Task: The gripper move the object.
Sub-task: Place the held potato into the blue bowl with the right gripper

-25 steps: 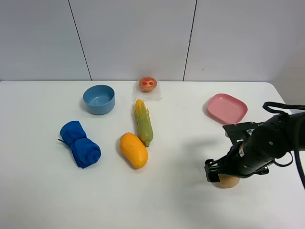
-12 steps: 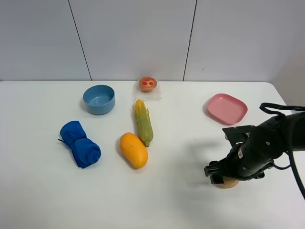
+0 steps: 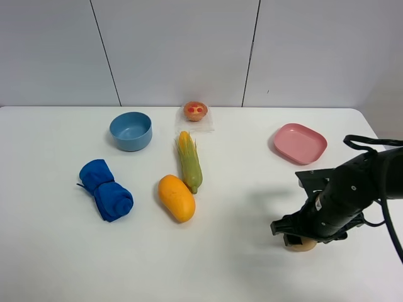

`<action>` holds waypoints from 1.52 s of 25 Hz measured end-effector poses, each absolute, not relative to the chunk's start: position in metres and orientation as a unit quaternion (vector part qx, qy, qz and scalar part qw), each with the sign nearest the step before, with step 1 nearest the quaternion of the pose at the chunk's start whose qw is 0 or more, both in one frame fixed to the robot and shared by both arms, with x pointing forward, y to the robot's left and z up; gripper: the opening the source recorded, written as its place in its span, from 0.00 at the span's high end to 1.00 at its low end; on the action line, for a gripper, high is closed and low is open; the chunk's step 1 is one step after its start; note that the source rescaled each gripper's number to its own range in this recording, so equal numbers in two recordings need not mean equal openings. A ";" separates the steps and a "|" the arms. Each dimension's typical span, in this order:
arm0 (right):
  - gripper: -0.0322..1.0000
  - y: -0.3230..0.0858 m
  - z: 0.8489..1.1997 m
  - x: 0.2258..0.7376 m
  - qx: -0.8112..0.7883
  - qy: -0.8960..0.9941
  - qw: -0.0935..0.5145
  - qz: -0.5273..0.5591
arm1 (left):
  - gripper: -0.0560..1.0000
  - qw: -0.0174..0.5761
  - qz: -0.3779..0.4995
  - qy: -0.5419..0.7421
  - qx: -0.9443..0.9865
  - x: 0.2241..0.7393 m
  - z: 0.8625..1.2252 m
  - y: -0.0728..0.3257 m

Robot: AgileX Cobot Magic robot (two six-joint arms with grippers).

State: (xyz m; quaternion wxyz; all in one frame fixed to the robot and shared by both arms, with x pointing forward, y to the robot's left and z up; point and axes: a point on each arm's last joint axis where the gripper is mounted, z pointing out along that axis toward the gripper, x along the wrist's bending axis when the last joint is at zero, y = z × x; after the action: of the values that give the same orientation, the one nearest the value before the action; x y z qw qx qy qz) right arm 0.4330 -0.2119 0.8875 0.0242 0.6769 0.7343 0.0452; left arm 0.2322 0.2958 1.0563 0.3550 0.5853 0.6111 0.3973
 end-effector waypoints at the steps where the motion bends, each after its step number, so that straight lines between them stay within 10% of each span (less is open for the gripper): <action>1: 0.71 -0.212 0.887 0.433 0.677 0.734 0.024 0.044 | 0.00 0.355 0.397 0.611 0.585 0.232 1.056 0.296; 8: 0.95 -0.212 0.888 0.432 0.677 0.734 0.023 0.043 | 0.00 0.355 0.398 0.611 0.586 0.232 1.056 0.296; 26: 0.96 -0.209 1.045 0.438 0.655 0.704 0.109 0.251 | 0.00 0.355 0.397 0.611 0.585 0.232 1.056 0.296; 38: 0.97 -0.194 1.087 0.454 0.539 0.760 0.147 0.332 | 0.00 0.355 0.398 0.611 0.586 0.232 1.056 0.296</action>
State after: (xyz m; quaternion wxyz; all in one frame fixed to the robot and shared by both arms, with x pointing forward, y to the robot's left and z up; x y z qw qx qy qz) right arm 0.4541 -0.1937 1.0866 0.1473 0.5388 0.7601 0.3320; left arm 0.2322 0.2958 1.0563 0.3547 0.5857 0.6108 0.3975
